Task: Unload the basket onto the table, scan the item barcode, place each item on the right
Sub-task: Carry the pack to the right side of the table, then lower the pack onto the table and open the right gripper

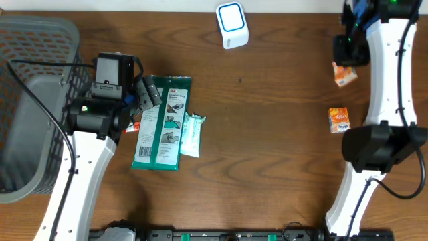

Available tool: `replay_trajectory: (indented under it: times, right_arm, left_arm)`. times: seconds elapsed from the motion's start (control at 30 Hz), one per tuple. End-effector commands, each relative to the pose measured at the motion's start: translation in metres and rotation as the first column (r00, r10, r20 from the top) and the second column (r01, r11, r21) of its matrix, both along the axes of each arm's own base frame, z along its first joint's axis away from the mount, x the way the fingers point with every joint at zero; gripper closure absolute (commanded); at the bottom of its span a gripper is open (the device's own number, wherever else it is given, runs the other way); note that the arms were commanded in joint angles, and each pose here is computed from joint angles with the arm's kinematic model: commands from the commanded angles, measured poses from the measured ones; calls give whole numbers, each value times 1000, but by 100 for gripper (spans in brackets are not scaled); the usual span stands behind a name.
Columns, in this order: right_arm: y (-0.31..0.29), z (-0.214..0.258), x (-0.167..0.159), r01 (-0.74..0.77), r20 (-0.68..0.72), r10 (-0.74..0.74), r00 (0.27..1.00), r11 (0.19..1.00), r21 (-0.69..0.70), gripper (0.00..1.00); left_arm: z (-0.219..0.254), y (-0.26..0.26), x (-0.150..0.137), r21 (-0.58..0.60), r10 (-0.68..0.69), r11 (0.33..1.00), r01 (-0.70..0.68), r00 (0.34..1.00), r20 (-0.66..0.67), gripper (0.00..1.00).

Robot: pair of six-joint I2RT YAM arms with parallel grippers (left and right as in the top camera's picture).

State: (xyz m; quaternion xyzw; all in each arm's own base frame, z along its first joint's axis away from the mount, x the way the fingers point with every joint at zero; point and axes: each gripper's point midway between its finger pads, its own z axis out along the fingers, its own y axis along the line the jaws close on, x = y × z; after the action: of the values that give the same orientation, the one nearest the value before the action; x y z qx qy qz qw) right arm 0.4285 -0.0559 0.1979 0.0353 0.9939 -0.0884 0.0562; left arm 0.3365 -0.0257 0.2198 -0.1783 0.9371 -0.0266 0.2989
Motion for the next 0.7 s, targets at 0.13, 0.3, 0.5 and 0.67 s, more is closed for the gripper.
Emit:
replay_trajectory:
  times: [0.13, 0.3, 0.5, 0.67]
  right_arm:
    - [-41, -74, -15, 91, -134, -101, 986, 992, -82, 99]
    - [-51, -109, -14, 76, -144, -88, 986, 993, -86, 97]
    - [-53, -121, -14, 84, -141, -95, 985, 993, -81, 14]
    - [-51, -122, -14, 85, -140, -94, 986, 994, -70, 1]
  left_arm:
    - [6, 3, 2, 17, -3, 1000, 3, 1000, 16, 7]
    - [6, 3, 2, 17, -3, 1000, 3, 1000, 16, 7]
    - [6, 3, 2, 17, -3, 1000, 3, 1000, 16, 7]
    - [6, 3, 2, 17, -3, 1000, 3, 1000, 16, 7]
